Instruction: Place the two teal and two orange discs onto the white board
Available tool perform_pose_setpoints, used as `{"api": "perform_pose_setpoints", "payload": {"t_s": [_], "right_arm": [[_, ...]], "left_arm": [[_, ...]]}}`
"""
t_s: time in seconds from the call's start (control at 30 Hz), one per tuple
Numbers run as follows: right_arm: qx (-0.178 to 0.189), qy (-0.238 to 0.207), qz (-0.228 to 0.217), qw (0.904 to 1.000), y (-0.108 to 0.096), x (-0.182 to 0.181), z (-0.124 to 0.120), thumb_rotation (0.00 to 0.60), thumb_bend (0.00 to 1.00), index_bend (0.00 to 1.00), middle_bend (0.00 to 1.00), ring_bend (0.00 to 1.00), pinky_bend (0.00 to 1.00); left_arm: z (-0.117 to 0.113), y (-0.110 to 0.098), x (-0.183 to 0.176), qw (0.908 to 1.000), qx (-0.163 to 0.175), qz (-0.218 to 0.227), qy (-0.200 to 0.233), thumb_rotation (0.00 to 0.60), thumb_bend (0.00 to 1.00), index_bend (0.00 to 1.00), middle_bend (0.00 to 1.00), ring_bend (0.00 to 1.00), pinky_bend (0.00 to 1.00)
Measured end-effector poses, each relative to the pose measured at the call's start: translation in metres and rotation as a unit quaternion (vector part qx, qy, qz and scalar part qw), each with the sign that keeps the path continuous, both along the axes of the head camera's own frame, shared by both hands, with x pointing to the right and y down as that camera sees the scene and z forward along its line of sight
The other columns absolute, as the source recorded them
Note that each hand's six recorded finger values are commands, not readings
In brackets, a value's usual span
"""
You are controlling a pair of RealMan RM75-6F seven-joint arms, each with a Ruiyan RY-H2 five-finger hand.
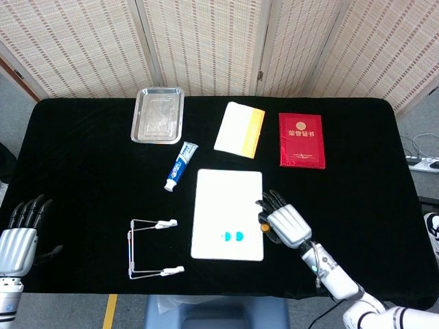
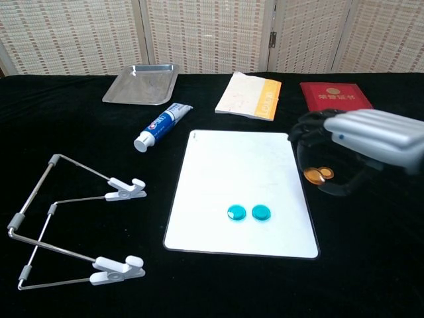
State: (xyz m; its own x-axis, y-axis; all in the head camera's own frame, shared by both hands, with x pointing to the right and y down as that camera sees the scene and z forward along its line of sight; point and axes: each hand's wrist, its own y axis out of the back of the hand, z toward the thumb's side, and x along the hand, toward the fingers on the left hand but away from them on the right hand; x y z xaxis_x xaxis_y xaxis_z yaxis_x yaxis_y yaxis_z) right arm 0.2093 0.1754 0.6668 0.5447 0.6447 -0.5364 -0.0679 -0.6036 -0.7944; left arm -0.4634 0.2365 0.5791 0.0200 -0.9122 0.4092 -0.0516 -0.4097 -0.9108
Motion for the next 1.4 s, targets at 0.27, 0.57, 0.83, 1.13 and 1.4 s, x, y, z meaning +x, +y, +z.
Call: {"api": "perform_pose_setpoints", "payload": {"t_s": [0.27,0.57,0.83,1.13,1.4], "right_arm": [[-0.012,0.0,-0.027,0.9996,-0.023,-0.059,0.02,0.6,0.4,0.53,0.19,0.02,0.0],[-0.014,0.018,-0.037,0.999,-0.034,-0.089,0.044,0.6,0.4,0.5,0.18,0.01,0.0],[-0.016,0.028,-0.037,0.9988,-0.042,-0.101,0.054,0.6,0.4,0.48,0.18,0.01,0.0],[-0.018,0.037,-0.041,0.9983,-0.043,-0.108,0.061,0.6,0.4,0.37,0.17,0.0,0.0],[-0.011,0.035,-0.032,0.9988,-0.046,-0.102,0.057,0.6,0.4,0.25,0.16,0.01,0.0]], "left_arm": [[0.0,0.002,-0.003,1.0,-0.003,-0.005,-0.003,0.6,0.16,0.02,0.0,0.0,0.0],[0.0,0.005,-0.008,0.9999,-0.005,-0.012,-0.006,0.6,0.16,0.02,0.0,0.0,0.0],[0.001,0.004,-0.008,0.9999,-0.005,-0.012,-0.006,0.6,0.16,0.02,0.0,0.0,0.0],[0.004,0.005,-0.008,0.9999,-0.008,-0.012,-0.005,0.6,0.16,0.02,0.0,0.0,0.0],[0.004,0.004,-0.008,0.9999,-0.007,-0.011,-0.004,0.6,0.16,0.02,0.0,0.0,0.0]]}}
